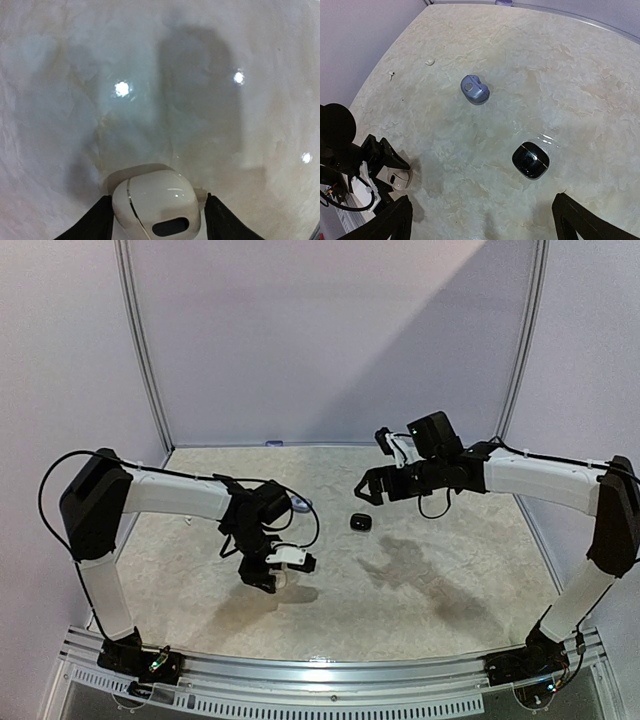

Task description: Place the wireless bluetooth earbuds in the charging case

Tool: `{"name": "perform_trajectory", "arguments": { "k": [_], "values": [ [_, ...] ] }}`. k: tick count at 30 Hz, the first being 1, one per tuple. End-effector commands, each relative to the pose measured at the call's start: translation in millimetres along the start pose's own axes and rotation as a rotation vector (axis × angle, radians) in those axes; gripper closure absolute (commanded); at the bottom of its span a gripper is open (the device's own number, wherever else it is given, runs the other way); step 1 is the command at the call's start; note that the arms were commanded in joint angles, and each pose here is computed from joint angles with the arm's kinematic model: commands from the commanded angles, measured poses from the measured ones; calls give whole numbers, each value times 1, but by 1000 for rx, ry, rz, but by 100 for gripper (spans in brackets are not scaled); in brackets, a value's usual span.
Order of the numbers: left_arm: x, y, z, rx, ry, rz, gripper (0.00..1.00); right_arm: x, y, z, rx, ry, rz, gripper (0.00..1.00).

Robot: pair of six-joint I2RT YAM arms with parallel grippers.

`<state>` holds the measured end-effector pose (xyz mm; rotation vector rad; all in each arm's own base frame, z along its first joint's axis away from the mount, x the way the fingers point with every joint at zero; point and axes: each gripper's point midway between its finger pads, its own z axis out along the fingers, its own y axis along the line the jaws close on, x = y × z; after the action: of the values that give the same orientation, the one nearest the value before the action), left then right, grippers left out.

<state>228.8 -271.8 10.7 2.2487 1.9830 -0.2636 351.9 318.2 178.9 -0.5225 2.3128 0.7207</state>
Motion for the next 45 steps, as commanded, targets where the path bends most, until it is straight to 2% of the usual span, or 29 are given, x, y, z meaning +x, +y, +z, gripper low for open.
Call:
{"name": "perform_trajectory", "arguments": {
  "k": [1, 3, 7, 9, 11, 13, 18, 22, 26, 33, 36, 40, 45],
  "values": [
    [-7, -5, -8, -4, -20, 56, 15, -15, 7, -11, -3, -57, -33, 1],
    [-15, -4, -22, -3, -49, 65, 2, -17, 9, -10, -7, -57, -38, 1],
    [-24, 7, -59, 53, -136, 13, 1, -21, 11, -8, -17, -59, -45, 1],
    [-22, 22, -82, 96, -200, -67, 1, -23, 12, -6, -19, -61, -50, 1],
    [-17, 55, -102, 77, -264, -174, 1, -24, 13, -4, -22, -58, -54, 1],
    [0, 98, -111, 9, -283, -307, 5, -25, 13, -2, -25, -58, -56, 1],
    [76, 196, -102, -129, -166, -668, 21, -26, 13, 5, -25, -40, -49, 1],
    [129, 234, -89, -134, -120, -847, 25, -26, 11, 9, -18, -23, -53, 1],
    [157, 256, -75, -220, -47, -842, 22, -27, 12, 13, -22, -18, -52, 1],
    [160, 260, -50, -180, -47, -859, 21, -26, 11, 23, -19, 27, -52, 1],
    [161, 258, -41, -158, -43, -871, 25, -25, 11, 25, -19, 31, -57, 1],
    [160, 254, -34, -133, -41, -884, 36, -25, 10, 27, -17, 32, -59, 1],
    [156, 245, -27, -92, -33, -881, 42, -24, 10, 30, -22, 41, -58, 1]
  ]
}}
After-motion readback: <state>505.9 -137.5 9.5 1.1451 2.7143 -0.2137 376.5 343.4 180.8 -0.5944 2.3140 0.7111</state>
